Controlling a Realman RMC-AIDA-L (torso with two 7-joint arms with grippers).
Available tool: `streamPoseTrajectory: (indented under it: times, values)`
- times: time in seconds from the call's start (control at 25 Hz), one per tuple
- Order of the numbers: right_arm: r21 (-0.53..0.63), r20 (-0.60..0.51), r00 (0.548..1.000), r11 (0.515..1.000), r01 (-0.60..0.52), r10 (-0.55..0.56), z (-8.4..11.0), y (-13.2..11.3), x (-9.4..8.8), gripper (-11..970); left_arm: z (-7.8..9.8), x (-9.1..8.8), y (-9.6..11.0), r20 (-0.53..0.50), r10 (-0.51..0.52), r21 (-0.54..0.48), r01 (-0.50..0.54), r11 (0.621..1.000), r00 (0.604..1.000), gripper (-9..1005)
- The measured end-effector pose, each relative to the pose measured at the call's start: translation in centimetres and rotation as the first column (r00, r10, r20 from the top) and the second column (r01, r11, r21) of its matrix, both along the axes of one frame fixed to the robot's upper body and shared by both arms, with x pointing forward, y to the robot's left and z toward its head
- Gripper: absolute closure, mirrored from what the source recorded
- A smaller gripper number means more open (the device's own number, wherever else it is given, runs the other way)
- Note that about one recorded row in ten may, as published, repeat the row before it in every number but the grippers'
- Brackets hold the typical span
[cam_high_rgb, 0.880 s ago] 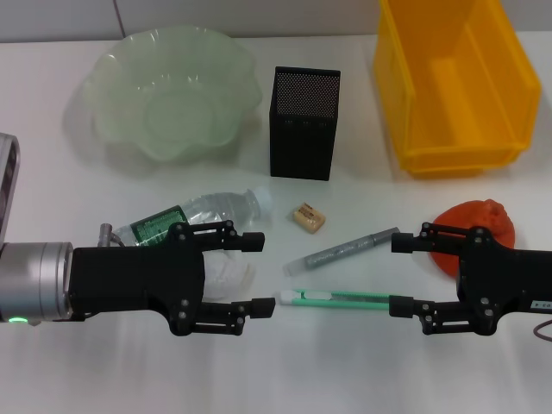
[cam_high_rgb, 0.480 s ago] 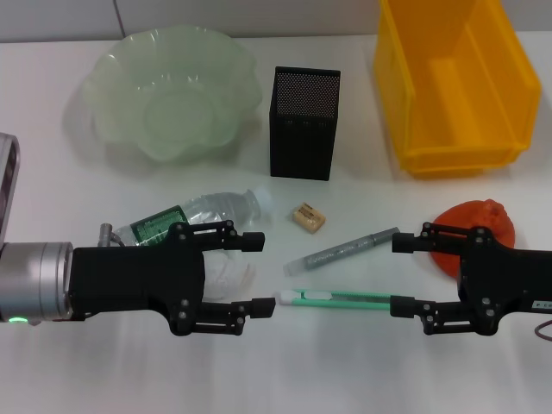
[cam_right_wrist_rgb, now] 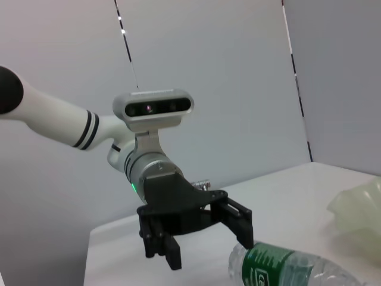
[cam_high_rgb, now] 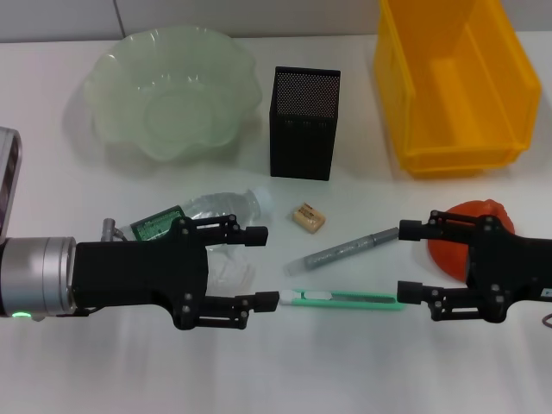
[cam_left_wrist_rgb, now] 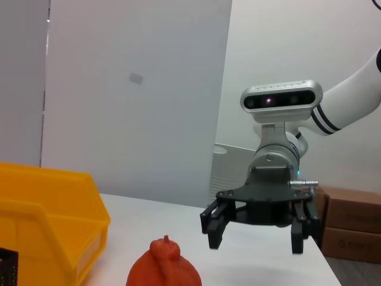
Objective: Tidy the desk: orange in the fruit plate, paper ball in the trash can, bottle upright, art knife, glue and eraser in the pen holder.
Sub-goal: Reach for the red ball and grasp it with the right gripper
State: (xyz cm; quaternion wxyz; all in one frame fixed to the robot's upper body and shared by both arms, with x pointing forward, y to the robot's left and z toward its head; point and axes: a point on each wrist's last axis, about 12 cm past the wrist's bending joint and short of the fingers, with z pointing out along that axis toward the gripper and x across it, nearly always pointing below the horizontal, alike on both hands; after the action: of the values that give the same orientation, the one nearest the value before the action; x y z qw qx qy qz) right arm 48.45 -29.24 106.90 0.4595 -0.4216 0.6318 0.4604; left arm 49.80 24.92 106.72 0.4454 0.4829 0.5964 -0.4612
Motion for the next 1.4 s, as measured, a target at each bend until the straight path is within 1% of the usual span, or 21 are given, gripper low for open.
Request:
streamPoseTrajectory:
  times: [0.12, 0.16, 0.2, 0.24, 0.28, 0.32, 0.36, 0.4, 0.48, 0.52, 0.56, 0.6, 0.72, 0.92, 0.96, 1.0, 1.08, 1.16, 1.2, 1.32, 1.4]
  values:
    - [0.005, -0.007, 1.0, 1.0, 0.006, -0.006, 0.4, -0.4, 0.2, 151, 0.0, 0.0, 0.0, 0.001, 0.0, -0.002, 0.0, 1.0, 1.0, 213]
    - [0.008, -0.026, 1.0, 1.0, 0.016, -0.016, 0.9, -1.1, 0.4, 151, 0.0, 0.0, -0.1, 0.001, 0.001, -0.003, -0.001, 1.0, 1.0, 214]
    - [0.008, -0.026, 1.0, 1.0, 0.016, -0.016, 0.9, -1.1, 0.4, 151, 0.0, 0.0, -0.1, 0.001, 0.001, -0.003, -0.001, 1.0, 1.0, 214]
    - [0.006, -0.045, 0.999, 1.0, 0.018, -0.018, 1.5, -1.7, 0.6, 151, 0.0, 0.0, -0.1, 0.0, 0.001, -0.004, 0.0, 1.0, 1.0, 214]
    - [0.006, -0.045, 0.999, 1.0, 0.018, -0.018, 1.5, -1.7, 0.6, 151, 0.0, 0.0, -0.1, 0.0, 0.001, -0.005, -0.001, 1.0, 1.0, 214]
    - [0.001, -0.055, 0.998, 1.0, 0.021, -0.021, 1.9, -2.2, 0.8, 151, 0.0, 0.0, -0.1, 0.001, 0.001, -0.005, -0.001, 1.0, 1.0, 214]
    - [-0.019, -0.077, 0.996, 0.999, 0.039, -0.041, 2.7, -3.2, 1.0, 151, 0.1, 0.0, -0.1, 0.001, 0.0, -0.006, 0.0, 1.0, 1.0, 214]
    - [-0.019, -0.077, 0.996, 0.999, 0.039, -0.041, 2.7, -3.2, 1.0, 151, 0.1, 0.1, -0.1, 0.002, 0.0, -0.006, 0.0, 1.0, 1.0, 214]
    - [-0.056, -0.103, 0.992, 0.996, 0.071, -0.077, 3.9, -4.8, 1.2, 152, 0.1, 0.1, -0.3, 0.004, -0.002, -0.009, 0.002, 1.0, 1.0, 214]
    - [-0.056, -0.103, 0.992, 0.996, 0.071, -0.077, 3.9, -4.8, 1.2, 152, 0.1, 0.1, -0.3, 0.004, -0.002, -0.009, 0.002, 1.0, 1.0, 214]
    - [-0.081, -0.134, 0.987, 0.993, 0.083, -0.094, 4.7, -5.9, 1.3, 152, 0.1, 0.1, -0.3, 0.004, -0.003, -0.01, 0.003, 1.0, 1.0, 214]
    - [-0.081, -0.134, 0.987, 0.993, 0.083, -0.094, 4.7, -5.9, 1.3, 152, 0.1, 0.1, -0.3, 0.004, -0.003, -0.01, 0.003, 1.0, 1.0, 214]
    - [-0.119, -0.184, 0.976, 0.988, 0.1, -0.121, 5.6, -7.4, 1.5, 152, 0.0, 0.0, -0.4, -0.003, 0.0, -0.012, 0.0, 1.0, 1.0, 214]
    - [-0.219, -0.233, 0.958, 0.969, 0.118, -0.17, 7.2, -9.1, 2.3, 153, -0.2, -0.1, -0.3, 0.0, 0.003, -0.008, -0.003, 1.0, 1.0, 214]
    - [-0.263, -0.236, 0.954, 0.957, 0.122, -0.186, 7.6, -9.3, 2.7, 154, -0.3, -0.2, -0.4, -0.002, 0.002, -0.008, -0.002, 1.0, 1.0, 214]
    - [-0.263, -0.236, 0.954, 0.957, 0.122, -0.186, 7.6, -9.3, 2.7, 154, -0.3, -0.2, -0.4, -0.002, 0.002, -0.008, -0.002, 1.0, 1.0, 214]
    - [-0.306, -0.247, 0.949, 0.945, 0.116, -0.197, 7.9, -9.3, 3.2, 154, -0.3, -0.2, -0.4, -0.002, 0.001, -0.008, -0.001, 1.0, 1.0, 214]
    - [-0.38, -0.267, 0.941, 0.92, 0.097, -0.21, 7.9, -9.1, 4.1, 154, -0.4, -0.3, -0.4, 0.0, 0.001, -0.007, -0.001, 1.0, 1.0, 214]
    - [-0.38, -0.267, 0.941, 0.92, 0.097, -0.21, 7.9, -9.1, 4.1, 155, -0.4, -0.3, -0.4, 0.003, 0.002, -0.008, -0.002, 1.0, 1.0, 214]
    - [-0.424, -0.264, 0.94, 0.901, 0.089, -0.217, 7.8, -8.6, 4.9, 155, -0.7, -0.5, -0.5, 0.007, 0.008, -0.012, -0.008, 1.0, 1.0, 214]
    - [-0.469, -0.247, 0.943, 0.879, 0.085, -0.223, 7.7, -8.2, 5.7, 156, -0.8, -0.6, -0.4, 0.004, 0.011, -0.012, -0.011, 1.0, 1.0, 214]
